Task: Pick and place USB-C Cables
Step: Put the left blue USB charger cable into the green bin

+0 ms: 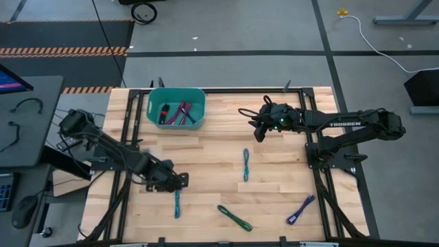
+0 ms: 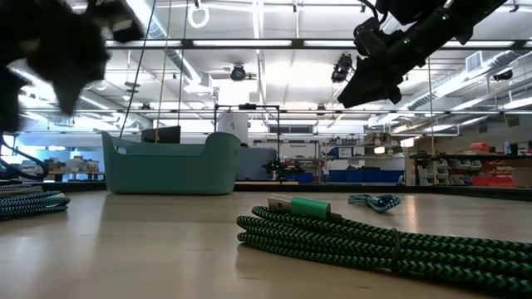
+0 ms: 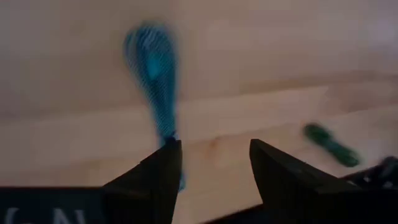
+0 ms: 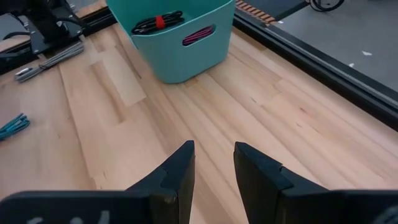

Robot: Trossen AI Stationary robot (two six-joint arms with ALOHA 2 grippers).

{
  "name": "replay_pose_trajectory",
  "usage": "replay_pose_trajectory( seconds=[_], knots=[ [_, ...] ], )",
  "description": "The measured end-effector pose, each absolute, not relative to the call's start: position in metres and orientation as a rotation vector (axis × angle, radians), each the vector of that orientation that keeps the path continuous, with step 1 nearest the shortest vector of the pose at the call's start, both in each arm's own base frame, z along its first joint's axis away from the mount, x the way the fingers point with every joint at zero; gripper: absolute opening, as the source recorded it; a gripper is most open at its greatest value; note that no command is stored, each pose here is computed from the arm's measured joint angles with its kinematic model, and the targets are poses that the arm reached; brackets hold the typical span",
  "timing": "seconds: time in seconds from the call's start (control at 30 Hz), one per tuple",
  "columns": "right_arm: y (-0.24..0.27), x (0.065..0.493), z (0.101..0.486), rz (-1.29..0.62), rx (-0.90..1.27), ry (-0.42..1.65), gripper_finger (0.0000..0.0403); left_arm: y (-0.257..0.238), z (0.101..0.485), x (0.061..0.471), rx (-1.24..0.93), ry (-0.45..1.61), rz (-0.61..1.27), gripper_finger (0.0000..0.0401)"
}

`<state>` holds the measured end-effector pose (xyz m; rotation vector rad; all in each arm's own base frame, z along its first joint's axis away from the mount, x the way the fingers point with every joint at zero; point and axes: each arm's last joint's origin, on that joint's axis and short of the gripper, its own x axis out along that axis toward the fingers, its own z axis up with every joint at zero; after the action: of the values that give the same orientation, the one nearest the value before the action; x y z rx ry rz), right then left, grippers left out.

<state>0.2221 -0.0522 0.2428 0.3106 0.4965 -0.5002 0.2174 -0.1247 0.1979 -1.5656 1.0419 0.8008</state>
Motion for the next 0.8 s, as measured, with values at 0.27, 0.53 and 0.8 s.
replay_pose_trajectory(
  seconds=[0.27,0.53,0.8],
  knots=[
    [-0.053,0.222,0.243,-0.495,0.297,0.503,0.0117,-0.132,0.16,0.226,-1.547,1.155,0.922,0.019],
    [-0.053,0.222,0.243,-0.495,0.298,0.502,0.0117,-0.14,0.133,0.241,-1.546,1.163,0.926,0.016],
    [-0.053,0.222,0.243,-0.495,0.298,0.501,0.0117,-0.136,0.129,0.242,-1.475,1.199,0.908,0.0058]
  ],
)
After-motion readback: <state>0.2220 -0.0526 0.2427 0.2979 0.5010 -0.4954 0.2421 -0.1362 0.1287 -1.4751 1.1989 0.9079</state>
